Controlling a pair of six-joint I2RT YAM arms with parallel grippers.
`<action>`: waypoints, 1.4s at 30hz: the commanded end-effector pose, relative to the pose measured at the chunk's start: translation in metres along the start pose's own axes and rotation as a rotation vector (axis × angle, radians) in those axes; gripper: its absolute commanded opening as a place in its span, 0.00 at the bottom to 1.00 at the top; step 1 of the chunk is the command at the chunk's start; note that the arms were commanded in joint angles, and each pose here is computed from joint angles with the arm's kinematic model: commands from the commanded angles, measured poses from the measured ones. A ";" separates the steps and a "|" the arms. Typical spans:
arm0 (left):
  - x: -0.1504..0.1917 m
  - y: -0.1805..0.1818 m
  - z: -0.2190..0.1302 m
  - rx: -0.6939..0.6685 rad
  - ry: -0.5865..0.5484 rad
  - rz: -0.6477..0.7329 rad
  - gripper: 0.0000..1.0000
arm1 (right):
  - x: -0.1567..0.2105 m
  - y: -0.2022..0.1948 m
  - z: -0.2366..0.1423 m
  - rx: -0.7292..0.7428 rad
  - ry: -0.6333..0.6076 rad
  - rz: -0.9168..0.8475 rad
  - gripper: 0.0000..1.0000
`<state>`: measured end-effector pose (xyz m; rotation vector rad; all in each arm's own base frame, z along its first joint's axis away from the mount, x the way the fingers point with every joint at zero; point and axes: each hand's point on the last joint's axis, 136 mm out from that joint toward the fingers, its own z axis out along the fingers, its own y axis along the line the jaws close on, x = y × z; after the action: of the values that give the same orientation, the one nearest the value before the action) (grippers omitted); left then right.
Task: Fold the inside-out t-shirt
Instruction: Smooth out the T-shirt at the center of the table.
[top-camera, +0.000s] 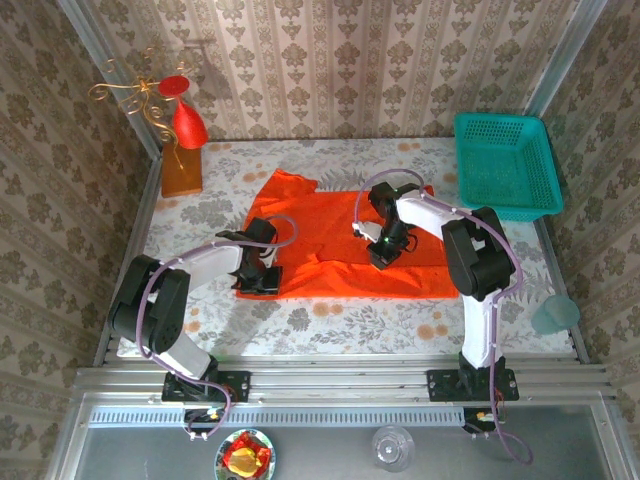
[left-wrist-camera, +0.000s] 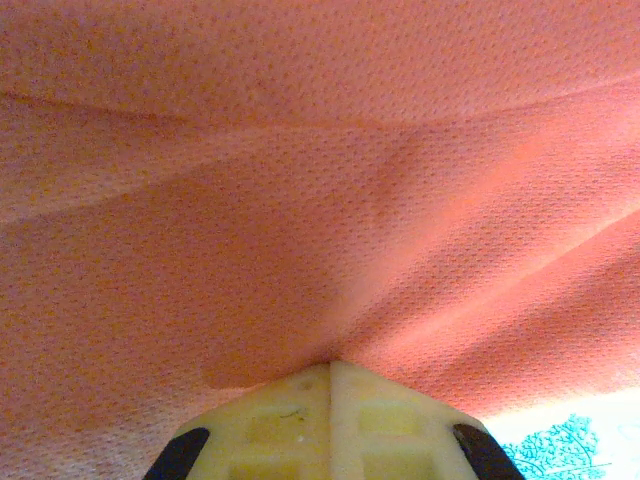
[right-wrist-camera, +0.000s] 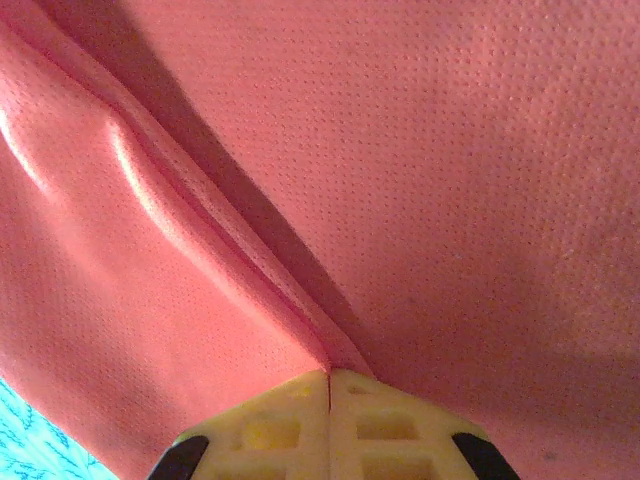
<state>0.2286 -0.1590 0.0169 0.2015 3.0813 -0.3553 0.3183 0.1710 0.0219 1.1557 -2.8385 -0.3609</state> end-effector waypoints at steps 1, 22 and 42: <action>0.014 0.020 0.000 -0.081 0.037 -0.020 0.05 | -0.001 -0.006 -0.014 0.061 -0.019 -0.011 0.00; -0.012 0.015 -0.039 -0.029 -0.096 -0.054 0.08 | -0.007 0.001 -0.055 0.054 -0.291 0.273 0.33; 0.009 0.072 0.003 -0.139 0.012 -0.213 0.12 | 0.082 -0.052 -0.033 -0.055 -0.431 1.025 0.37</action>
<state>0.2605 -0.1142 0.0165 -0.0162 3.0358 -0.2670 0.3011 0.0747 0.0481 -0.3374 -3.2960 -0.5624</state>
